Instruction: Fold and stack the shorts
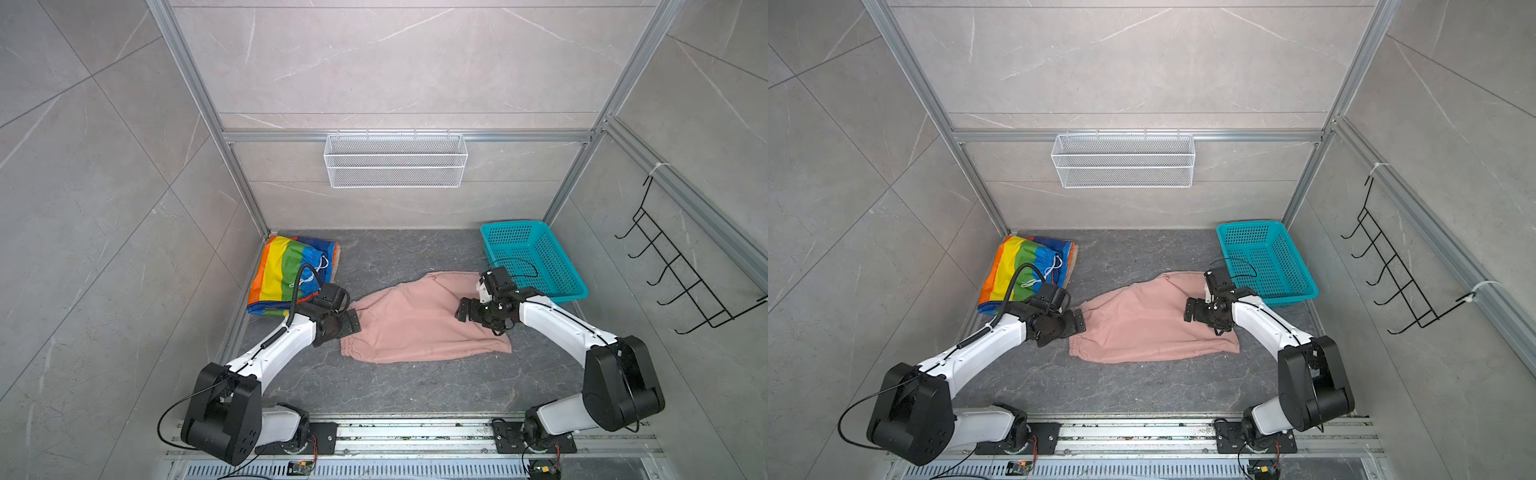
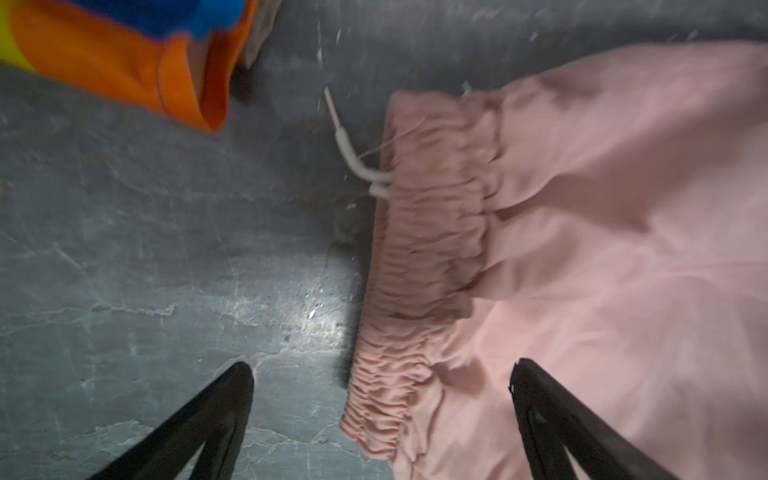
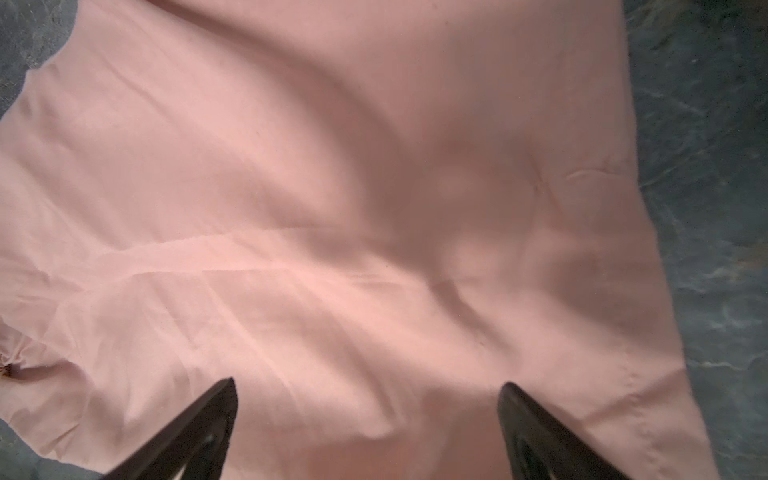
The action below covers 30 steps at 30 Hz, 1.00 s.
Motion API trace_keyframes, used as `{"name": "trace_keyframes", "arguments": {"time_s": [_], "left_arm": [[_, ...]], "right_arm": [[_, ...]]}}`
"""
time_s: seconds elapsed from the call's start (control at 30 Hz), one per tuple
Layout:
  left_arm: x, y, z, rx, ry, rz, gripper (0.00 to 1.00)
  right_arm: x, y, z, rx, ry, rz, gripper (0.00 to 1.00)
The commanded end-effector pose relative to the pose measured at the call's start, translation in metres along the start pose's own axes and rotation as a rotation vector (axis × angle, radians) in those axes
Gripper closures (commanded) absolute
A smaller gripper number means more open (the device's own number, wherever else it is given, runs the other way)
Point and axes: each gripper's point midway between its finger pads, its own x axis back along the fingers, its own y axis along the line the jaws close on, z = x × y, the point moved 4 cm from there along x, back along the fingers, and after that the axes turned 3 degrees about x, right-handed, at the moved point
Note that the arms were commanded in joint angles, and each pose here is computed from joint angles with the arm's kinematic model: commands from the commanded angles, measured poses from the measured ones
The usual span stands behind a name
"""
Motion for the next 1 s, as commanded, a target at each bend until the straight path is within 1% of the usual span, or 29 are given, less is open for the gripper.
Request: {"name": "trace_keyframes", "arguments": {"time_s": [0.0, 0.27, 0.37, 0.47, 0.53, 0.57, 0.7, 0.77, 0.97], "left_arm": [[-0.012, -0.01, -0.001, -0.026, 0.016, 0.07, 0.02], [-0.043, -0.016, 0.0, -0.014, 0.073, 0.069, 0.02], [-0.053, -0.018, -0.001, -0.021, 0.098, 0.05, 0.05], [-0.063, -0.021, -0.001, -0.03, 0.137, 0.045, 0.18], [-0.07, -0.023, 0.0, -0.044, 0.166, 0.034, 0.35], [-0.072, -0.023, 0.0, -0.05, 0.175, 0.031, 0.47], [-0.074, -0.023, 0.002, -0.074, 0.194, 0.007, 0.86], [-0.07, -0.022, 0.001, -0.089, 0.19, -0.007, 1.0], [-0.04, -0.021, -0.015, -0.143, 0.141, -0.071, 1.0]], "right_arm": [[-0.007, 0.0, 0.009, 0.021, 0.034, -0.013, 0.01], [-0.017, -0.002, 0.014, 0.021, 0.059, -0.022, 0.01], [-0.02, -0.002, 0.015, 0.019, 0.063, -0.024, 0.01], [-0.021, -0.001, 0.014, 0.016, 0.066, -0.032, 0.01], [-0.022, -0.001, 0.014, 0.015, 0.069, -0.032, 0.01], [-0.023, -0.001, 0.014, 0.015, 0.07, -0.031, 0.01], [-0.023, -0.003, 0.016, 0.014, 0.073, -0.022, 0.01], [-0.025, -0.003, 0.016, 0.014, 0.076, -0.02, 0.01], [-0.032, -0.003, 0.017, 0.0, 0.093, -0.026, 0.01]]}}
